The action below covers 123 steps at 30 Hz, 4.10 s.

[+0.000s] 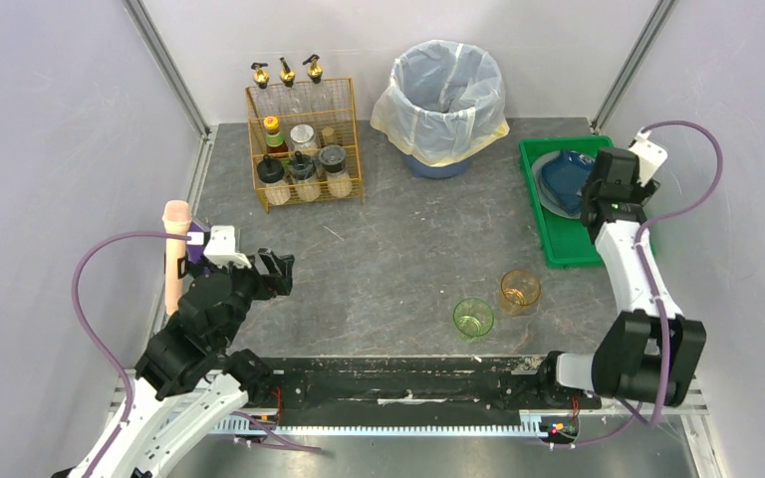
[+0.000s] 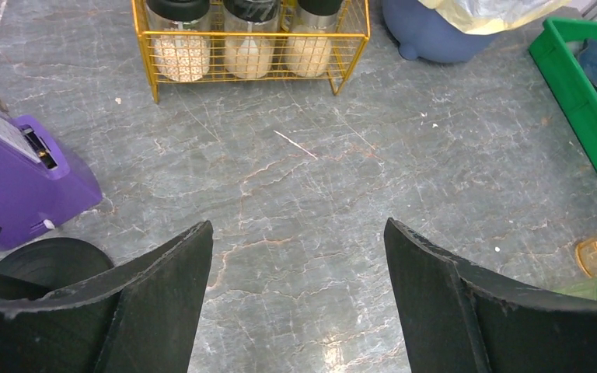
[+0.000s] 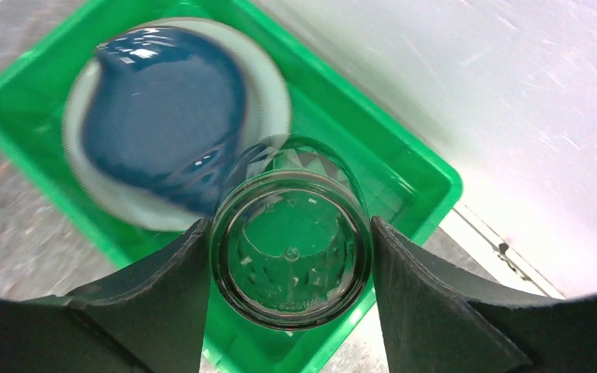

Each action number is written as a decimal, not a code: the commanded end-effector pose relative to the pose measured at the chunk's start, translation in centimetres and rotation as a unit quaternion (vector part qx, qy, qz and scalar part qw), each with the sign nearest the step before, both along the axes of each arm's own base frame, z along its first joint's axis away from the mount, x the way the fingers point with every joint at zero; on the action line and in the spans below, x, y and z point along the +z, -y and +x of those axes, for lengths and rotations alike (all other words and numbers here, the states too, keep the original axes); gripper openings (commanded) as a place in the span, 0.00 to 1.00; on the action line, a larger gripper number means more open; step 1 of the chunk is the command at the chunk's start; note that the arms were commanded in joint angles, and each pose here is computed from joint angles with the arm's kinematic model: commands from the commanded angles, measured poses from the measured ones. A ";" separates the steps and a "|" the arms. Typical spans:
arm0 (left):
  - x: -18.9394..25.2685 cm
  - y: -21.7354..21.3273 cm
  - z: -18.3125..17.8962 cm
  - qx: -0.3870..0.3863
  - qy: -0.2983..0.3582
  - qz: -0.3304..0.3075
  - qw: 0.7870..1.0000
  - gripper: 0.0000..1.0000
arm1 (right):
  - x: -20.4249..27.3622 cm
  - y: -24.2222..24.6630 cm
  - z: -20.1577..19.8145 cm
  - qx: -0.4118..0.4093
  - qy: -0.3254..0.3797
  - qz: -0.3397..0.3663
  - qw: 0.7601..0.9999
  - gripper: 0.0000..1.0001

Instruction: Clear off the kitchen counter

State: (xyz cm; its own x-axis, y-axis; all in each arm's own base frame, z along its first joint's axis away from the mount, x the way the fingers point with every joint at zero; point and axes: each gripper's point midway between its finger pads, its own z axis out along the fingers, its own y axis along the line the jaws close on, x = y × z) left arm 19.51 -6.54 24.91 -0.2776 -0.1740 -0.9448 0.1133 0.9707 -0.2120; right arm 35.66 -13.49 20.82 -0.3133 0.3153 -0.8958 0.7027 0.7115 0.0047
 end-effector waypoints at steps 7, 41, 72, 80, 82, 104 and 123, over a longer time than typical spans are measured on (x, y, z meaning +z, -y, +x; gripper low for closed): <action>0.4 -1.4 0.4 0.030 0.017 0.011 0.999 0.86 | -3.4 6.7 1.9 -0.078 -0.018 -0.002 0.997 0.00; 0.4 -1.7 0.6 0.038 0.017 0.002 0.999 0.86 | -3.3 8.2 1.7 -0.065 0.046 0.055 0.995 0.88; 0.8 6.1 1.1 -0.114 -0.074 -0.069 0.988 0.83 | 0.1 -15.4 -2.7 0.274 0.092 0.075 0.955 0.94; -0.5 13.0 1.5 -0.188 -0.141 -0.102 0.967 0.83 | -0.5 -17.9 -5.3 0.331 0.132 0.067 0.932 0.94; -0.6 14.5 1.6 -0.192 -0.147 -0.093 0.966 0.83 | -0.9 -17.9 -5.7 0.334 0.138 0.064 0.930 0.94; -9.5 34.2 -2.8 -0.293 -0.210 0.068 0.930 0.71 | -2.5 -19.1 -9.3 0.366 0.261 0.100 0.888 0.96; -14.4 37.0 -2.4 -0.291 -0.241 0.091 0.921 0.02 | -2.3 -19.3 -9.8 0.374 0.271 0.100 0.881 0.97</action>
